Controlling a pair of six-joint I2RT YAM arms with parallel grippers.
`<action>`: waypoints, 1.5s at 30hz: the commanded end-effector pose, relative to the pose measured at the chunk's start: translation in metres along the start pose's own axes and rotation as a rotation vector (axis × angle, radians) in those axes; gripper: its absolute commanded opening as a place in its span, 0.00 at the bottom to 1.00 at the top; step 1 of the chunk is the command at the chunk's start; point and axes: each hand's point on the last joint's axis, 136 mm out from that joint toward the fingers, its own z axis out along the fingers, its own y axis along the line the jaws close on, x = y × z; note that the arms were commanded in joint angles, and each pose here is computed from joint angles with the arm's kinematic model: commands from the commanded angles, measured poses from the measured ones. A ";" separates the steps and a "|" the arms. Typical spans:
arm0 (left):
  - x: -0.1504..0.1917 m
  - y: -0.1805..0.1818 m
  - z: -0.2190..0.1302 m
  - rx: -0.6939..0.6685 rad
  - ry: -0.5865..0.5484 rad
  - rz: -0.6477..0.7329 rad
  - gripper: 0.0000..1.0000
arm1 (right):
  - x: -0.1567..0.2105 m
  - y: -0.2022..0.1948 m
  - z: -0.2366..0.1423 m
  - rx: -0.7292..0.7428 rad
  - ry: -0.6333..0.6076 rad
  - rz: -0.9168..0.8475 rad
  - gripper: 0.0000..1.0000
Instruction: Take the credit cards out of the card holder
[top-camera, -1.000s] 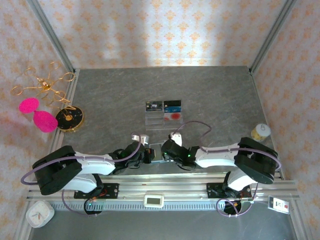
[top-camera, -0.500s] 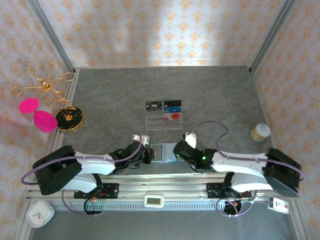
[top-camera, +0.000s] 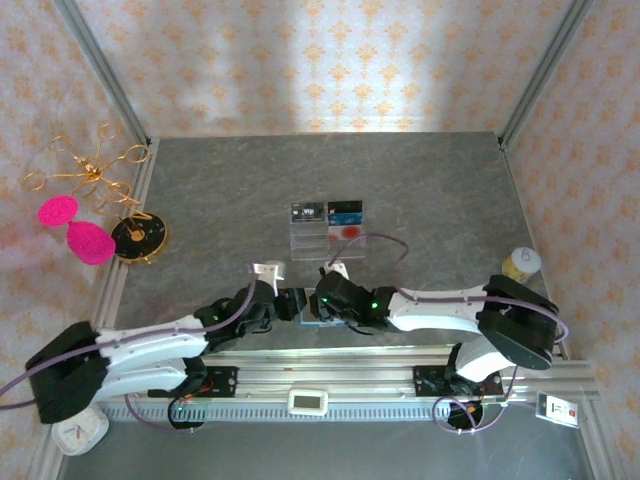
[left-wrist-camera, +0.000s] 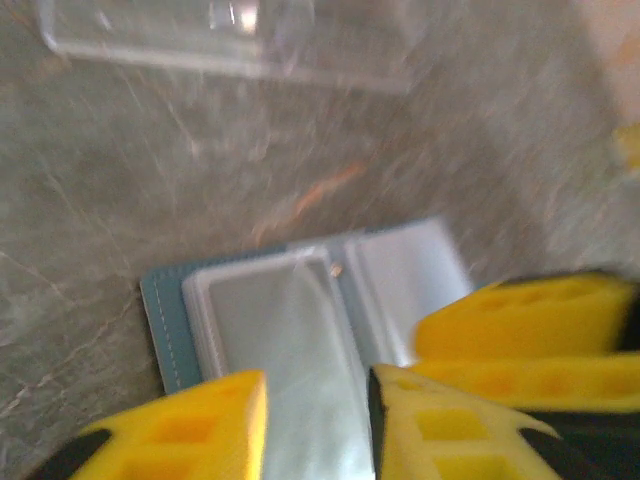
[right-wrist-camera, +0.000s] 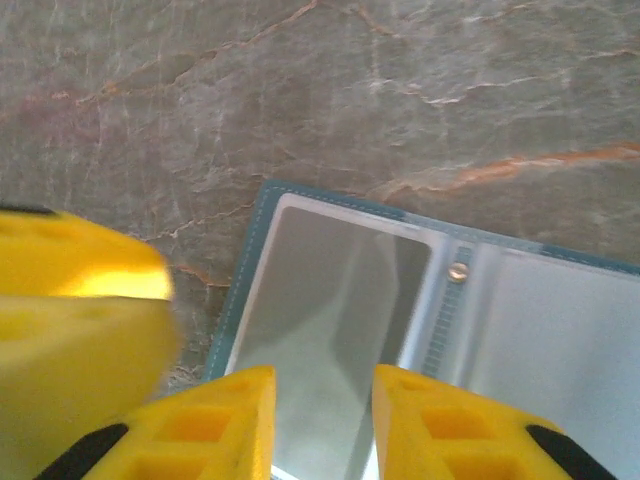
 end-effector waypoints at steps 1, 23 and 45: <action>-0.009 0.029 -0.016 -0.116 -0.077 -0.004 0.41 | -0.004 -0.004 0.008 0.077 -0.006 -0.068 0.30; 0.003 0.026 -0.016 -0.065 -0.021 0.003 0.42 | 0.018 -0.014 0.033 0.252 0.013 -0.179 0.01; 0.048 0.001 0.024 0.047 0.192 0.024 0.17 | 0.000 0.006 0.004 0.054 -0.113 0.043 0.07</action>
